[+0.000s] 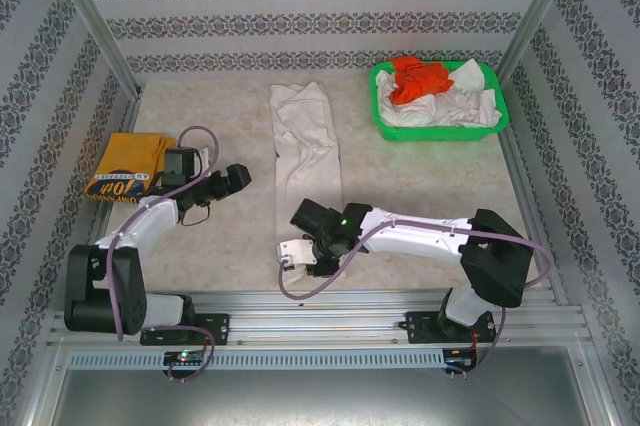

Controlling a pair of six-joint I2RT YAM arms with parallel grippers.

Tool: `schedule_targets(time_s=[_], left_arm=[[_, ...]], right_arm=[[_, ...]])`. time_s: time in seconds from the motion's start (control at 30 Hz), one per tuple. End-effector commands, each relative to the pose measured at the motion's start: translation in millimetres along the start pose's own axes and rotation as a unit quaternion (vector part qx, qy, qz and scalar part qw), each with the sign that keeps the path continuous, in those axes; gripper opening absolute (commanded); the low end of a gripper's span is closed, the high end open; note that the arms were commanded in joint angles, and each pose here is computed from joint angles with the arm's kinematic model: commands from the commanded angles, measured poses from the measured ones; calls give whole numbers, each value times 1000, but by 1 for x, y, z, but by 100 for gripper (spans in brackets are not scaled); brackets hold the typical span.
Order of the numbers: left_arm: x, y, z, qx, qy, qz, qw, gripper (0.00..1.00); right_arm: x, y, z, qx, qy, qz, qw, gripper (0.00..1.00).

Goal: Fold and stack the t-shirts

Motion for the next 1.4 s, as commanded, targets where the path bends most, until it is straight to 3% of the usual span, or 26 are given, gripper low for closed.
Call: schedule_targets(time_s=[0.0,0.13,0.23,0.37,0.87,1.37], left_arm=[[-12,13,-27,-41,5,147,988,100],[-34,12,-52,-73,-31,262,962,100],[-48,-3,-67,-65,-70,359,929,100],[-52,-24,-78,-47,-91,419,902,100],[-41,-60,-68,-42,-114,407,905,100],[-43,-52,-66,-58,-119,397,908,100]], right_arm=[[-3,7,-25,-18,16,-6,1000,0],[-23,13,-43,-27,-6,-12,1000,0],[-45,16,-52,-23,-24,-15,999,0],[-80,17,-58,-16,-54,-14,998,0],[-207,31,-63,-36,-117,9,992,0],[-260,23,-52,-29,-127,16,991,0]])
Point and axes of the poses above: each hand's point on the last joint's axis, 136 mm out from that joint toward the fingers, its own z axis out along the fingers, its own x axis along the line the jaws close on, y = z × x, the point moved 6 cm from there along -z, back along the fingers, and after that the axes turned 7 degrees about z, right-handed, at the moved point
